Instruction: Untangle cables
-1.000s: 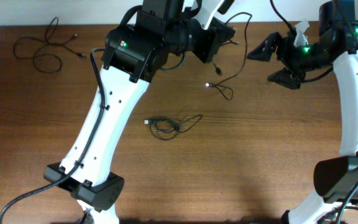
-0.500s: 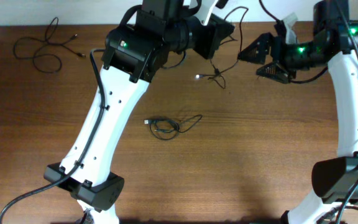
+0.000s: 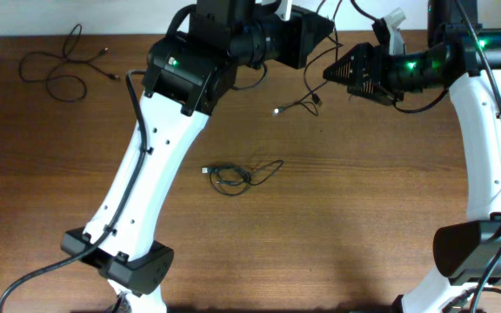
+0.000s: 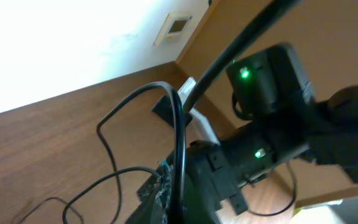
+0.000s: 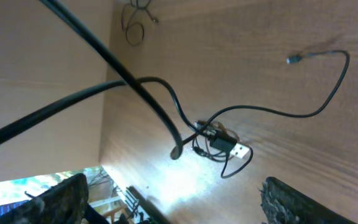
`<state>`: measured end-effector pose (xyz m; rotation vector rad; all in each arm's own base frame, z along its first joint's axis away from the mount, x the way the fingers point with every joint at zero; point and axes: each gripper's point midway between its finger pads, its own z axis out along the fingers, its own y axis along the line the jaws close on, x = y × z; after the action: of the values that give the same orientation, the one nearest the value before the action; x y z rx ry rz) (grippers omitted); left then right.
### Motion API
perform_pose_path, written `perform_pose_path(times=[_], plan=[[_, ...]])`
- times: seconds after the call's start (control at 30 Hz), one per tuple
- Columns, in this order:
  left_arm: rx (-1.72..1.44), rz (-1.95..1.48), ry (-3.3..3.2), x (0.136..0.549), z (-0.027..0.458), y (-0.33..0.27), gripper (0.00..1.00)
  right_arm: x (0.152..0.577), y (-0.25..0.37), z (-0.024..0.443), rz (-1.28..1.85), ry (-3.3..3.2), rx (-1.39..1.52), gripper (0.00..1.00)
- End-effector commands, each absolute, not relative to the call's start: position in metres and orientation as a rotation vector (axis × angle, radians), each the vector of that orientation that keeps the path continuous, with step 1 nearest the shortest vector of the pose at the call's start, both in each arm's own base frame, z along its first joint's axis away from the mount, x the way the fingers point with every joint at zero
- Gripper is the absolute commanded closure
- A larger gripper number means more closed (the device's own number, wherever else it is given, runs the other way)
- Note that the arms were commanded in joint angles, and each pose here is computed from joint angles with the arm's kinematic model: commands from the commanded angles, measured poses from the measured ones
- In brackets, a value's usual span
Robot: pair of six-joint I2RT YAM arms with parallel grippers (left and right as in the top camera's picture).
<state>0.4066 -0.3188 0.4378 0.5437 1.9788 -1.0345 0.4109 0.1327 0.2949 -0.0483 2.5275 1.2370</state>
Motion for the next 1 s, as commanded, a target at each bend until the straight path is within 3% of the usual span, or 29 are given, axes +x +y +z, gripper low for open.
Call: perform_pose_path(times=[0.0, 0.17, 0.3, 0.6, 0.8, 0.9, 0.97], plan=[[0.495, -1.095, 1.869, 0.382, 0.491, -0.306, 1.00, 0.415, 0.136, 0.301, 1.247, 2.486, -0.091, 0.14], [0.485, -1.109, 1.847, 0.377, 0.501, -0.303, 1.00, 0.423, 0.136, 0.306, 1.244, 2.455, -0.081, 0.21], [0.464, -1.125, 1.859, 0.377, 0.501, -0.303, 1.00, 0.426, 0.136, 0.308, 1.243, 2.443, -0.077, 0.34], [0.462, -1.123, 1.868, 0.377, 0.499, -0.303, 1.00, 0.424, 0.144, 0.309, 1.265, 2.442, -0.089, 0.38], [0.462, -1.123, 1.874, 0.376, 0.498, -0.302, 1.00, 0.424, 0.160, 0.313, 1.270, 2.424, -0.137, 0.67], [0.461, -1.123, 1.877, 0.376, 0.497, -0.302, 1.00, 0.425, 0.160, 0.313, 1.269, 2.423, -0.131, 0.96], [0.461, -1.123, 1.877, 0.376, 0.497, -0.302, 1.00, 0.425, 0.160, 0.313, 1.269, 2.424, -0.131, 0.96]])
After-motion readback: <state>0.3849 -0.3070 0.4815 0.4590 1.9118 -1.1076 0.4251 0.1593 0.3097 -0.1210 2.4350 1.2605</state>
